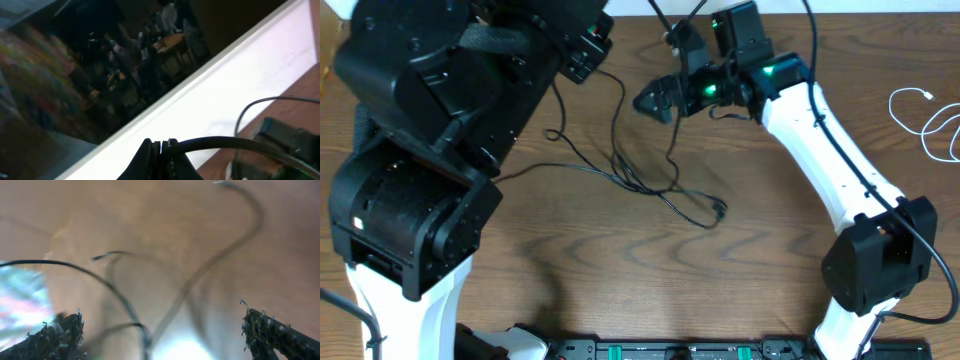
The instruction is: Untangle cables
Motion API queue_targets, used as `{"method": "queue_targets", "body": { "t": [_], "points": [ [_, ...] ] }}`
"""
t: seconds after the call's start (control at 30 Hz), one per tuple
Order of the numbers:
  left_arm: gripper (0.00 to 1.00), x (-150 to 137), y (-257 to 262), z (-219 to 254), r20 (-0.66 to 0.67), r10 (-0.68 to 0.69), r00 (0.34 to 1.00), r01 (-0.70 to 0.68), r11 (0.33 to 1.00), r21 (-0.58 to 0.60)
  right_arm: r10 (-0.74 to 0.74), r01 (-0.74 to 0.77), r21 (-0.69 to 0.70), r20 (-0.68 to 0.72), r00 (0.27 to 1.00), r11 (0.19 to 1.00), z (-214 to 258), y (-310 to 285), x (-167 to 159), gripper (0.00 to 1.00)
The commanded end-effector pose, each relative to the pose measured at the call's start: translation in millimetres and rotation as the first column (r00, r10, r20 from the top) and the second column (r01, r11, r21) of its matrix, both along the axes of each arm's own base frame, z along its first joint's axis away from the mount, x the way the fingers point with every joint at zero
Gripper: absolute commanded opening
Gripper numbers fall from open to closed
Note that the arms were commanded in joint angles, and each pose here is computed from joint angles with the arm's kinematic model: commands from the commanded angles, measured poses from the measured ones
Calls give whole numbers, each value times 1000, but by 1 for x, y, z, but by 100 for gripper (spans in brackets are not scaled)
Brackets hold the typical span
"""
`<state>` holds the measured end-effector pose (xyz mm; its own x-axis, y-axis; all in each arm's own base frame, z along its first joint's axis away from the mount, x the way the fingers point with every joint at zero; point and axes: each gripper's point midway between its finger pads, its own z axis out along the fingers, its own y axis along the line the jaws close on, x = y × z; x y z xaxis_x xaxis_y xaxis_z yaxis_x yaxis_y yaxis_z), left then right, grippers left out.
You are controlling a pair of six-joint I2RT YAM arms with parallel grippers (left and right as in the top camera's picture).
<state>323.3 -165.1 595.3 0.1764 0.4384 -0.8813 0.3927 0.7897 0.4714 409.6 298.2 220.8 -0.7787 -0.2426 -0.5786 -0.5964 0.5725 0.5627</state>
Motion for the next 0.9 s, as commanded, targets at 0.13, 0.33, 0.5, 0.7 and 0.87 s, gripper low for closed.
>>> {"method": "queue_targets", "body": {
  "t": [0.13,0.33,0.5,0.7,0.87],
  "points": [
    [8,-12,-5,9,14,-36,999,36,999,-25,159,-136,140,-169,973,981,10,18,-47,94],
    [8,-13,-3,9,37,-29,999,29,999,18,183,-170,71,-239,954,983,-7,12,-69,93],
    [7,-12,-4,9,39,-30,999,29,999,25,182,-176,47,-295,938,983,-12,9,-81,92],
    [8,-13,-4,9,40,-31,999,30,999,25,239,-239,36,-290,927,970,-14,22,-98,82],
    [8,-13,-4,9,40,-31,999,30,999,25,287,-288,37,-288,914,957,-14,37,-115,71]
  ]
}}
